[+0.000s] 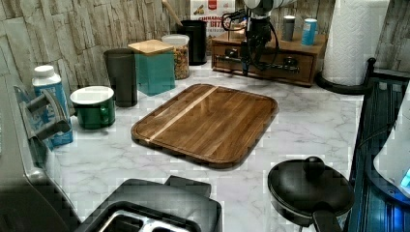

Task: Open the drawer.

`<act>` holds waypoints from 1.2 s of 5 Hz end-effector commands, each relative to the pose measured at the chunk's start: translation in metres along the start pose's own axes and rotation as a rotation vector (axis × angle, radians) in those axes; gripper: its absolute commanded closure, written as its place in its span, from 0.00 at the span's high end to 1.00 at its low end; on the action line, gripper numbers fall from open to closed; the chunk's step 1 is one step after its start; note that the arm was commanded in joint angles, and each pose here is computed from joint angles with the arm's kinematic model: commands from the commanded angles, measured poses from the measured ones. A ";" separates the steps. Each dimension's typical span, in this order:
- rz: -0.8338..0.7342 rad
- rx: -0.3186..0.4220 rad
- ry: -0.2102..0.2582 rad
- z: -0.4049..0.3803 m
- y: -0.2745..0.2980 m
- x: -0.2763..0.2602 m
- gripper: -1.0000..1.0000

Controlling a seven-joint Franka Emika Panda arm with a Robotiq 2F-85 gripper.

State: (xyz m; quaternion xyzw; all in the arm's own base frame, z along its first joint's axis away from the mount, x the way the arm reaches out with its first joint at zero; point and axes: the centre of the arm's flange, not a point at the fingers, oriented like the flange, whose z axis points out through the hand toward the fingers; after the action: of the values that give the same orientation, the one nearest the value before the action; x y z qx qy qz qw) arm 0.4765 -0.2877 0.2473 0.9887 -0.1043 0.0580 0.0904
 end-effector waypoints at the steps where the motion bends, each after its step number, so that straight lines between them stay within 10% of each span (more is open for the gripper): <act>1: 0.008 0.014 0.031 -0.023 -0.041 -0.005 1.00; 6: -0.090 0.025 0.004 0.002 -0.032 0.005 1.00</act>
State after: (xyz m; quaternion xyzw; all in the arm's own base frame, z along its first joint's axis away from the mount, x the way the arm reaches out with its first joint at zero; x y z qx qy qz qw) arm 0.5000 -0.2344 0.2670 0.9912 -0.0347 0.0844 0.0963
